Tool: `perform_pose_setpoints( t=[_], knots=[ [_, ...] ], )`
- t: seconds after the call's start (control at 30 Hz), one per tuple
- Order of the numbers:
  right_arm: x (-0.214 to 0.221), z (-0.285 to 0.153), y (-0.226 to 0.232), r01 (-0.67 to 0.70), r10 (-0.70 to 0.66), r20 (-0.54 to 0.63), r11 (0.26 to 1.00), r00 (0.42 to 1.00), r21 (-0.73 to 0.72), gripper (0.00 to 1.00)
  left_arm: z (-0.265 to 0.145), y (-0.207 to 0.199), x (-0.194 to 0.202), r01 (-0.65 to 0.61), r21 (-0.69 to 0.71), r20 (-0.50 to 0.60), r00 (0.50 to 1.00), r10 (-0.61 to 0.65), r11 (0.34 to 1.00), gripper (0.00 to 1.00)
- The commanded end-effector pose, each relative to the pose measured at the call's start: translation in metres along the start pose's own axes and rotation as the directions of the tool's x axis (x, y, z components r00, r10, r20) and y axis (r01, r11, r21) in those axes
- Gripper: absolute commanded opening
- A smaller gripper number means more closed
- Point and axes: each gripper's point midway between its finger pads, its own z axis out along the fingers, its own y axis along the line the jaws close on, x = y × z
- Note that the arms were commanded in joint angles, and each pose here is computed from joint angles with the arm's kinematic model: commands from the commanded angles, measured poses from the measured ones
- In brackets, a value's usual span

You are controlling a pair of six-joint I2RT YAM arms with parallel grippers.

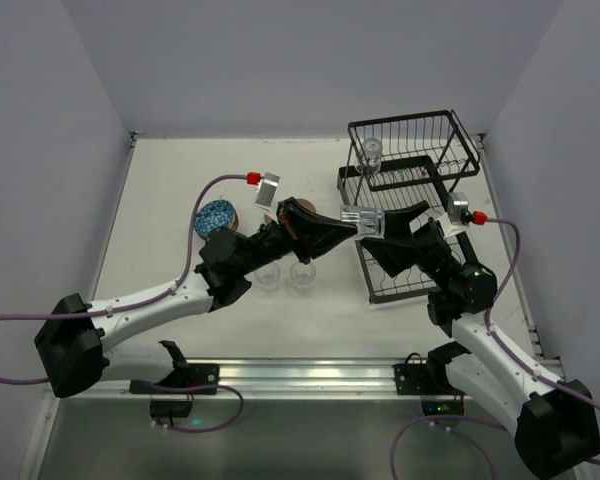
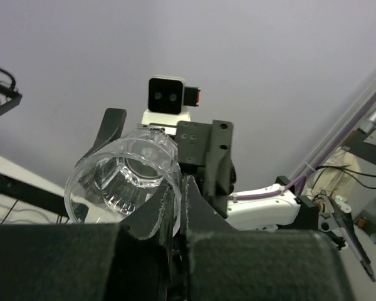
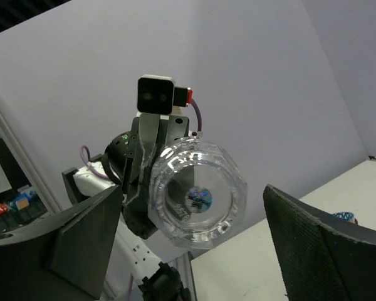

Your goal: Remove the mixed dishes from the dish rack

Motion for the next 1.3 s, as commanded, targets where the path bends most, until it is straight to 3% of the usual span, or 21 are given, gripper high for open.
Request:
perform_pose_setpoints(
  t=[0.0,0.07,0.1,0.17,0.2,0.23,0.27,0.3,0.37,0.4,0.47,0.73,0.83,1.0,1.27],
  knots=[
    [-0.006,-0.007,0.008,0.100,-0.100,0.038,0.995,0.994,-0.004,0.99,0.006,-0.007,-0.020,-0.064,-0.032,0.024,0.998,0.065,0.997,0.00],
    [-0.010,-0.015,-0.021,0.147,-0.159,0.065,0.977,0.985,0.152,0.99,0.001,0.011,-0.019,-0.137,-0.141,-0.021,0.991,0.135,0.981,0.00],
    [-0.007,-0.026,-0.037,0.137,-0.153,0.042,0.955,0.987,0.264,0.99,-0.010,0.031,-0.020,-0.147,-0.290,-0.059,0.989,0.136,0.946,0.00],
    [-0.028,-0.042,-0.066,0.186,-0.250,0.075,0.861,0.965,0.473,0.99,-0.033,0.061,-0.033,-0.226,-0.481,-0.087,0.974,0.211,0.847,0.00],
    [-0.016,-0.066,-0.096,0.152,-0.208,0.017,0.765,0.978,0.626,0.99,-0.058,0.078,-0.024,-0.261,-0.583,-0.179,0.965,0.191,0.770,0.00],
    [-0.026,-0.078,-0.099,0.158,-0.244,0.029,0.709,0.969,0.688,0.99,-0.066,0.079,-0.035,-0.303,-0.624,-0.208,0.953,0.220,0.720,0.00],
    [-0.040,-0.098,-0.112,0.135,-0.293,0.059,0.600,0.954,0.788,0.99,-0.082,0.088,-0.034,-0.336,-0.677,-0.262,0.941,0.212,0.654,0.00],
    [-0.038,-0.118,-0.121,0.128,-0.278,0.019,0.500,0.960,0.856,0.99,-0.116,0.104,-0.029,-0.391,-0.755,-0.354,0.919,0.175,0.527,0.00],
    [-0.046,-0.140,-0.127,0.115,-0.299,0.005,0.380,0.954,0.918,0.99,-0.137,0.105,-0.042,-0.427,-0.807,-0.403,0.903,0.148,0.408,0.00],
    [-0.050,-0.147,-0.126,0.127,-0.307,-0.022,0.326,0.951,0.937,0.99,-0.181,0.122,-0.038,-0.495,-0.839,-0.494,0.867,0.067,0.227,0.00],
    [-0.049,-0.147,-0.125,0.180,-0.303,-0.083,0.309,0.949,0.934,0.99,-0.213,0.131,-0.050,-0.513,-0.853,-0.515,0.857,-0.002,0.093,0.00],
    [-0.028,-0.143,-0.142,0.336,-0.144,-0.310,0.235,0.940,0.912,0.99,-0.281,0.167,-0.017,-0.575,-0.818,-0.559,0.778,-0.287,0.034,0.00],
    [-0.016,-0.141,-0.147,0.375,-0.101,-0.361,0.256,0.927,0.891,0.99,-0.289,0.180,0.007,-0.585,-0.806,-0.573,0.733,-0.366,0.090,0.00],
    [-0.011,-0.148,-0.150,0.412,-0.103,-0.399,0.252,0.911,0.876,0.99,-0.299,0.194,0.043,-0.580,-0.800,-0.577,0.673,-0.463,0.154,0.00],
    [-0.011,-0.144,-0.144,0.411,-0.121,-0.393,0.288,0.911,0.865,0.99,-0.323,0.217,0.074,-0.603,-0.789,-0.558,0.629,-0.541,0.113,0.00]
  ],
)
